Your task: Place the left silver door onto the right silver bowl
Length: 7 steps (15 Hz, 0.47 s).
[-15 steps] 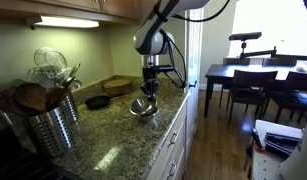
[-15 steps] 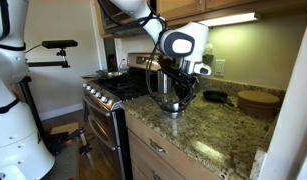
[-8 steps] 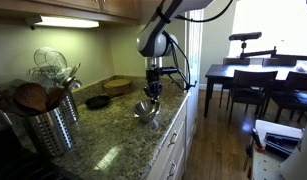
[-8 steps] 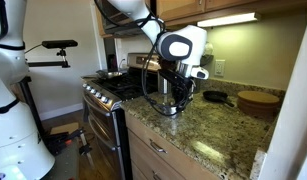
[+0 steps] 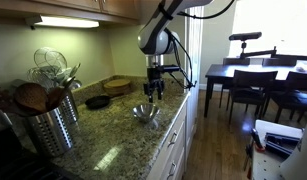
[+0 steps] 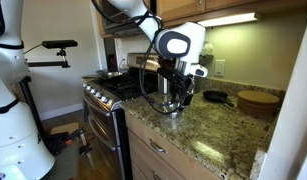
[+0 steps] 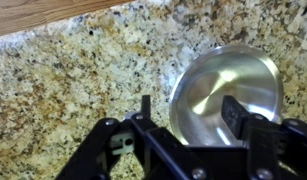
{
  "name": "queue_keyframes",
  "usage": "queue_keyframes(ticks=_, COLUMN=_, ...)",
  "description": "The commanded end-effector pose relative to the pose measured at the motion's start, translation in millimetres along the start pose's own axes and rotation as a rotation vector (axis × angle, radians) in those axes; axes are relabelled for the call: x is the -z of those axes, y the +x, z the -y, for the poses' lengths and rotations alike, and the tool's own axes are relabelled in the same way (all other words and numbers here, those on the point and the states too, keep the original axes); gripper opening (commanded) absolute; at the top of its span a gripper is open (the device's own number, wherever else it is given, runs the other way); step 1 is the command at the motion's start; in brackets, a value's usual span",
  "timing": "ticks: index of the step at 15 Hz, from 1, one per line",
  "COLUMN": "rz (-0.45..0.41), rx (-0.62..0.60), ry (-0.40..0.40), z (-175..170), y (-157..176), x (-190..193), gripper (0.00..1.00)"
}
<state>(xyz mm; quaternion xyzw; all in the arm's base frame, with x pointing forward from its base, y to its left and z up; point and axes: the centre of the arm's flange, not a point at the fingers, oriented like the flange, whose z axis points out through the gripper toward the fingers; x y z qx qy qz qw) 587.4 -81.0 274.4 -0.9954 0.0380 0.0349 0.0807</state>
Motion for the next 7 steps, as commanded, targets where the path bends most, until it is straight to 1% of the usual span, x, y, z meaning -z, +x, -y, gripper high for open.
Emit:
queue_keyframes(ticks=1, rz=-0.035, rx=-0.028, ry=-0.051, z=5.4, y=-24.0, x=18.0, gripper=0.99)
queue_keyframes(ticks=2, rz=-0.007, rx=-0.005, ry=-0.013, z=0.3, y=-2.1, x=5.1, gripper=1.00)
queue_keyframes(ticks=3, rz=-0.010, rx=-0.005, ry=-0.015, z=0.8, y=-2.1, x=6.9, gripper=0.92)
queue_keyframes(ticks=4, rz=-0.009, rx=-0.004, ry=-0.015, z=1.1, y=-1.8, x=6.4, gripper=0.99)
queue_keyframes(ticks=7, rz=-0.003, rx=-0.005, ry=-0.014, z=0.7, y=-1.7, x=2.6, gripper=1.00)
